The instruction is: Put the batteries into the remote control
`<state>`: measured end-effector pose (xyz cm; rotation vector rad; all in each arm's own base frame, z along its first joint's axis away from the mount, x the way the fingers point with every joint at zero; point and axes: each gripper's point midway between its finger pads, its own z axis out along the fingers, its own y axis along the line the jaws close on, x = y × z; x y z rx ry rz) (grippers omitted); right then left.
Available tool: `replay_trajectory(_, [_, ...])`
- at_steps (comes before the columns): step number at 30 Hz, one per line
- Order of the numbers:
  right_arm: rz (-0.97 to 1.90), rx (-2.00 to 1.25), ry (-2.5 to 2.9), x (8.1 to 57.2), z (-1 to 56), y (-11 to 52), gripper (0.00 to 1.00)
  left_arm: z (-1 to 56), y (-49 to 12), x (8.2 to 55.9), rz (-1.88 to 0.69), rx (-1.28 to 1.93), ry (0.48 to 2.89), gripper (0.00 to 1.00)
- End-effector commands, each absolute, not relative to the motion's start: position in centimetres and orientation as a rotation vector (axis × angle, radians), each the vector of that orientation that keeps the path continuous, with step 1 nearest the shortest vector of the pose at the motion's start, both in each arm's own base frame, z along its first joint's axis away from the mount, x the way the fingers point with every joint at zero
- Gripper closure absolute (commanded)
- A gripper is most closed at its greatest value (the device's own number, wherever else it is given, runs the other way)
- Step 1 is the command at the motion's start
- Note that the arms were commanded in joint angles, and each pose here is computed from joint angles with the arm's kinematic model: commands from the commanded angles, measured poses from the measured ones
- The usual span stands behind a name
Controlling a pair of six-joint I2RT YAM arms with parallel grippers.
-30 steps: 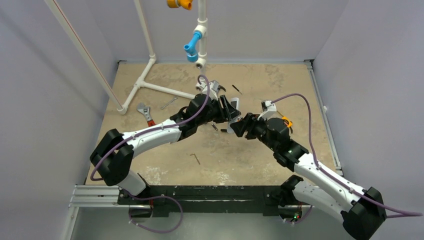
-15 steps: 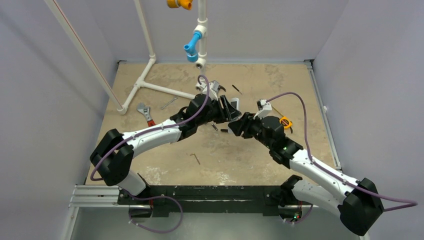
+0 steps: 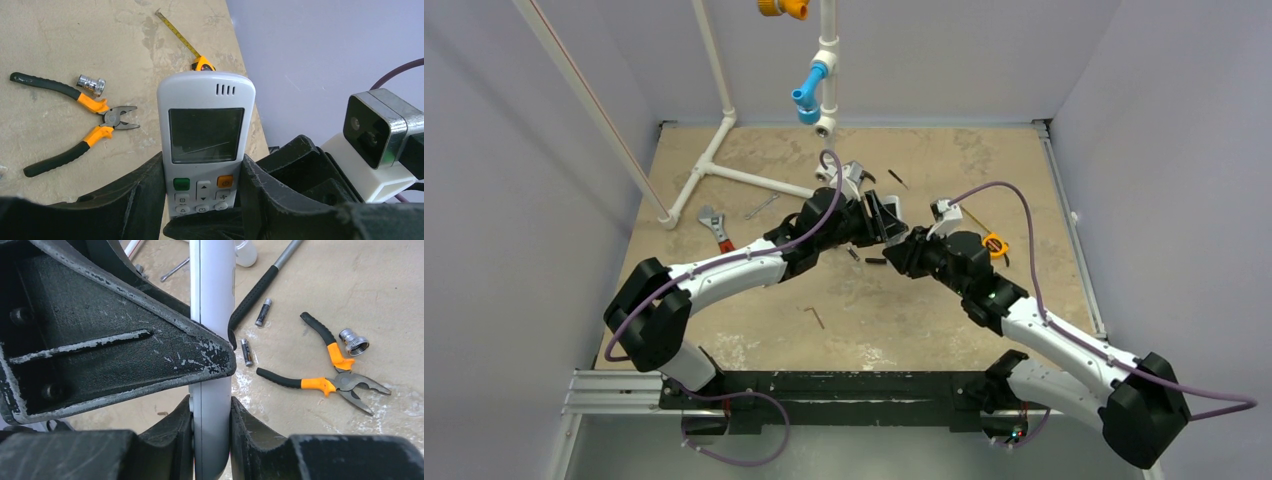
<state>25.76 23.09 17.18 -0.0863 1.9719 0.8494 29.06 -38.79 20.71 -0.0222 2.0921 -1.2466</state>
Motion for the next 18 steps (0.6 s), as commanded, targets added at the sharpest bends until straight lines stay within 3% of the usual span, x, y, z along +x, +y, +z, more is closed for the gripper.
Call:
replay_trajectory(1, [0.798,-0.203,1.88,26.0,20.0,23.1,1.0,23.6,-39.3,28.5,-1.339,-0.006,2.022,0.67])
replay_trajectory(4, [0.728,-0.232,1.903,26.0,19.6,22.4,1.0,23.7,-39.1,28.8,-1.304,-0.008,2.033,0.46])
replay_trajectory(6, [0.672,-0.243,1.912,26.0,19.2,21.8,1.0,24.1,-38.7,29.0,-1.254,-0.01,2.053,0.4])
replay_trajectory(11, [0.507,-0.272,1.9,26.4,19.0,20.5,1.0,24.3,-37.1,29.8,-1.088,-0.043,2.132,0.37])
replay_trajectory(18, [0.317,-0.385,1.887,26.1,18.7,21.0,1.0,25.5,-36.7,30.1,-1.072,-0.109,2.142,0.38])
